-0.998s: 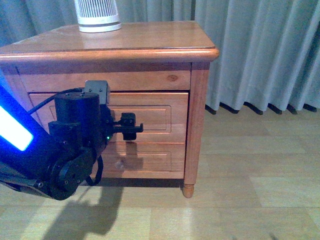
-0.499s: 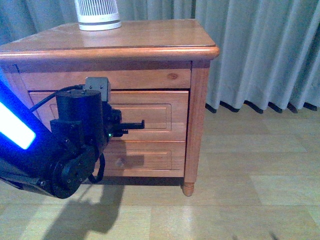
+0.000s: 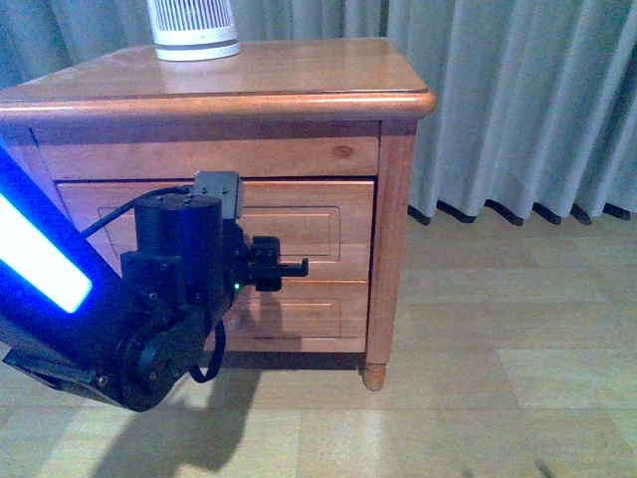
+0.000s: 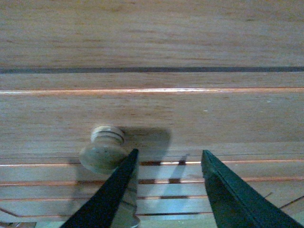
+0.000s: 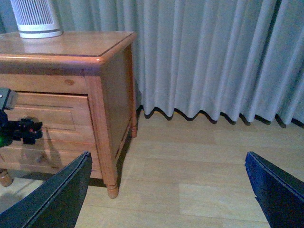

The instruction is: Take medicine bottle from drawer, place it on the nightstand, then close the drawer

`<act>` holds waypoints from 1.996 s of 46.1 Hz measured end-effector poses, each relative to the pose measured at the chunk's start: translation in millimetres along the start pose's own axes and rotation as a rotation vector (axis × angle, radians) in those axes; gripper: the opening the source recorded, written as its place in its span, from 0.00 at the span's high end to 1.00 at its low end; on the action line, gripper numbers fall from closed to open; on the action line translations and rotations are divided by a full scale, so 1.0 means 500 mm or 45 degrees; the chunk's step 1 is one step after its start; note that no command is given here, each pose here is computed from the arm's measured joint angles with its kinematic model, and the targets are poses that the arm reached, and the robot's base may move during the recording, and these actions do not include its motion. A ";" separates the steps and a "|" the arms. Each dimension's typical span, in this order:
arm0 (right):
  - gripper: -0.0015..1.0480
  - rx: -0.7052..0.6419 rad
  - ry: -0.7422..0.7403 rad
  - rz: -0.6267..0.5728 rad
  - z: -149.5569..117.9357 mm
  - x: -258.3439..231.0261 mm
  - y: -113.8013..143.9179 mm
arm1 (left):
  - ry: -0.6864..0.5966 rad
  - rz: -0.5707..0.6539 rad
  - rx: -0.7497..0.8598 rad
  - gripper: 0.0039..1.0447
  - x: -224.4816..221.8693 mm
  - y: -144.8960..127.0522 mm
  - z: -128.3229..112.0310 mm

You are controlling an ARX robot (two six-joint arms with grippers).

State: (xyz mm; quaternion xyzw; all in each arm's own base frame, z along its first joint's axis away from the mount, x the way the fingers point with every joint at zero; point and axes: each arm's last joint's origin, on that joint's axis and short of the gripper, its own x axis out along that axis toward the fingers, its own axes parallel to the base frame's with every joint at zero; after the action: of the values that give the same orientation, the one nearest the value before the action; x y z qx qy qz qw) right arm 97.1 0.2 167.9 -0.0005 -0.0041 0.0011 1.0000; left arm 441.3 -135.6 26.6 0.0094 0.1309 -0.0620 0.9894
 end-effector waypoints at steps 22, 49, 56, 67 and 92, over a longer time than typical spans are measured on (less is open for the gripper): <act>0.07 0.000 0.000 0.000 0.000 0.000 0.000 | 0.034 0.046 0.025 0.06 -0.021 0.007 -0.023; 0.07 0.000 0.000 0.000 0.000 0.000 0.000 | 0.029 0.120 0.019 0.06 -0.026 0.050 -0.015; 0.07 0.000 0.000 0.000 0.000 0.000 0.000 | 0.000 0.115 0.014 0.06 -0.008 0.046 0.008; 0.07 0.000 0.000 0.000 0.000 0.000 0.000 | -0.012 0.092 0.014 0.06 0.009 0.038 0.026; 0.07 0.000 0.000 0.000 0.000 0.000 0.000 | -0.005 0.089 0.004 0.11 0.009 0.036 0.020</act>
State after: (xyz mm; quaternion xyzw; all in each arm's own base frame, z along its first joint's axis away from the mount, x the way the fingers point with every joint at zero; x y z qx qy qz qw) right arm 97.1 0.2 167.9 -0.0005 -0.0041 0.0011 1.0000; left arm 450.7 -118.6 35.3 0.0154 0.1286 -0.0274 0.9912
